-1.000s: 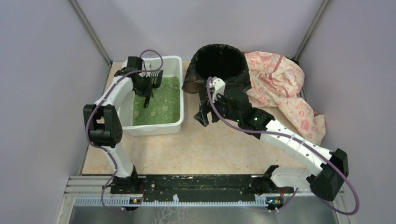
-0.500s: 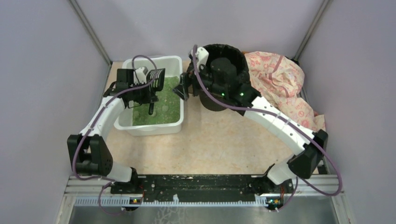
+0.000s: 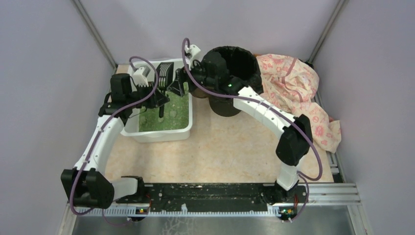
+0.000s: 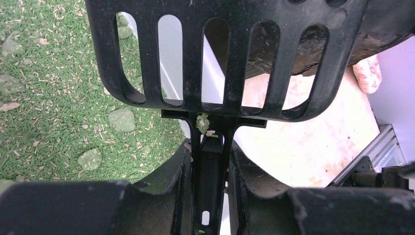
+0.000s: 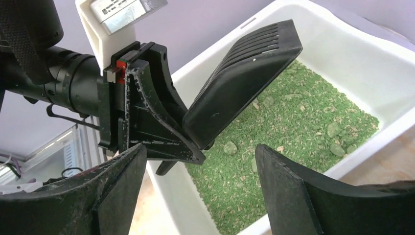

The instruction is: Clean the litter box

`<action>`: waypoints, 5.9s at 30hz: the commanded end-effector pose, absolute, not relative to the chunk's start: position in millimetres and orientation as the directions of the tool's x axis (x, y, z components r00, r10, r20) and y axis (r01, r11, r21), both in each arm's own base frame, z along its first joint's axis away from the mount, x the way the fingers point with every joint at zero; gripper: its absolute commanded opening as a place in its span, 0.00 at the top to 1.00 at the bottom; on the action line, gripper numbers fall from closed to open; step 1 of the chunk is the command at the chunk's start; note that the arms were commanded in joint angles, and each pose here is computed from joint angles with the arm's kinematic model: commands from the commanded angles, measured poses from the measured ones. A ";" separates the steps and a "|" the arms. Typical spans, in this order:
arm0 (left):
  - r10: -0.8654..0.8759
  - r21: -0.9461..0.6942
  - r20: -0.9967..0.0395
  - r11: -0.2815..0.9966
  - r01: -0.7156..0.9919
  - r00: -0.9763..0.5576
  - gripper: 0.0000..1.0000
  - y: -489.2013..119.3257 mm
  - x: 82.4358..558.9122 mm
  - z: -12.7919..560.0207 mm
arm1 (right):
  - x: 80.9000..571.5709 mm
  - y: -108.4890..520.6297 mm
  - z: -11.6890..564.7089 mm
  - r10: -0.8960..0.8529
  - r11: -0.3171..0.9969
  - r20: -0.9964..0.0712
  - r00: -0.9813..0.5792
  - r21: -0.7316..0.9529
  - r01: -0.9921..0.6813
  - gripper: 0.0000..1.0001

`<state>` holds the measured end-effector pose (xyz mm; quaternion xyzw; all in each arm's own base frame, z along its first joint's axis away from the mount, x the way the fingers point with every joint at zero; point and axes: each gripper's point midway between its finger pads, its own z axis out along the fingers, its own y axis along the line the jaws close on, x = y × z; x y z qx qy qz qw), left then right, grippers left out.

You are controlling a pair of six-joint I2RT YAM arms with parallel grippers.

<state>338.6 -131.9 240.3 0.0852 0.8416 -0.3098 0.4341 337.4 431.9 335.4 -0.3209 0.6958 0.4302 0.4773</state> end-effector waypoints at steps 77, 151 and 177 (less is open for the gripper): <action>-0.066 -0.114 -0.906 0.989 0.090 -0.417 0.26 -82.0 322.0 239.2 | 353.7 516.6 420.2 0.289 0.015 -0.872 -0.396 0.417 -0.909 1.00; 0.151 -0.402 -0.874 0.306 0.863 -0.461 1.00 -209.3 166.0 296.3 | 312.2 343.5 424.5 -0.159 0.082 -0.983 0.095 -0.109 -0.991 0.44; 0.175 -0.417 -0.844 0.380 0.825 -0.507 1.00 -206.6 181.7 265.0 | 271.4 291.4 477.5 -0.061 0.005 -0.980 0.189 -0.190 -0.982 0.44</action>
